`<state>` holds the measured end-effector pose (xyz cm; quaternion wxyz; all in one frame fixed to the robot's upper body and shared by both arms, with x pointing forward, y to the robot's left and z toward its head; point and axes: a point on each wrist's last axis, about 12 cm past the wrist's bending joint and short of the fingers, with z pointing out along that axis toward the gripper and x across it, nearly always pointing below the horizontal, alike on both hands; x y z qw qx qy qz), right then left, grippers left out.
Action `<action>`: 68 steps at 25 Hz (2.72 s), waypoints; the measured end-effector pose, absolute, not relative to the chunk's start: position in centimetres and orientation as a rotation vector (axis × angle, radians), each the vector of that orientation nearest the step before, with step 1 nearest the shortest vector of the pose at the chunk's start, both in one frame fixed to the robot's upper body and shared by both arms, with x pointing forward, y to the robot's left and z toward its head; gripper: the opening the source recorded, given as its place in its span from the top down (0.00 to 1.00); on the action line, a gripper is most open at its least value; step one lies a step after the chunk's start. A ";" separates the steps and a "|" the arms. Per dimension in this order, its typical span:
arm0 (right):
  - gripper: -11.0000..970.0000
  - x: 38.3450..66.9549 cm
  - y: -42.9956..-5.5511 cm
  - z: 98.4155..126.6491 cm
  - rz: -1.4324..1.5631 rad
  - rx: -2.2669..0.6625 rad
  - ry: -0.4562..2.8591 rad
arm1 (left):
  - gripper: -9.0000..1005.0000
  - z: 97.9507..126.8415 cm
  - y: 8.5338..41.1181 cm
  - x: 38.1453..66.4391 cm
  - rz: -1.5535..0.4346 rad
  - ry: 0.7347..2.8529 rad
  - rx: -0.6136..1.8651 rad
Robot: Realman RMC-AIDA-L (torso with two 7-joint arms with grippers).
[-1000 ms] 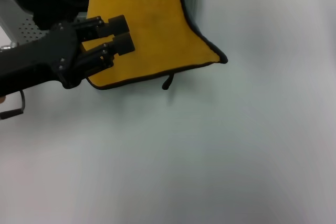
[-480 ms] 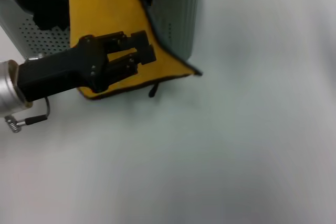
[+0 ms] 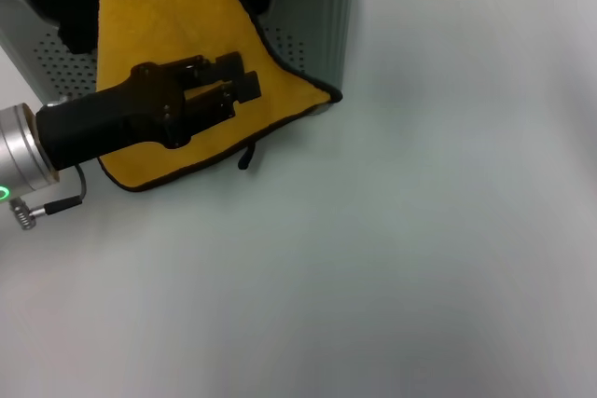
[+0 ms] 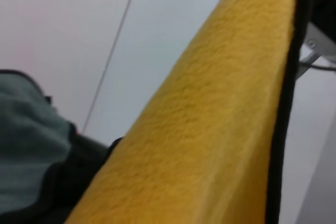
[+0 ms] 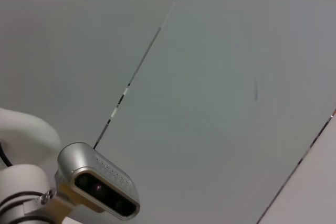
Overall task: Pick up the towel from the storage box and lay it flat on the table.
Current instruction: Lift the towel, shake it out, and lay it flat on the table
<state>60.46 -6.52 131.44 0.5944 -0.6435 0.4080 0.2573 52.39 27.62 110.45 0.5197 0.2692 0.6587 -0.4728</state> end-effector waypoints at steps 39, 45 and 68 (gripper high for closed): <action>0.97 54.7 -15.2 137.9 0.147 -1.333 1.478 | 0.58 111.5 31.9 51.1 -1.043 1.498 0.565; 0.97 55.7 -10.1 138.7 0.052 -1.473 1.586 | 0.58 110.7 31.4 50.6 -1.062 1.529 0.568; 0.96 59.0 -0.7 140.8 -0.009 -1.620 1.633 | 0.58 109.0 30.4 51.4 -1.028 1.636 0.549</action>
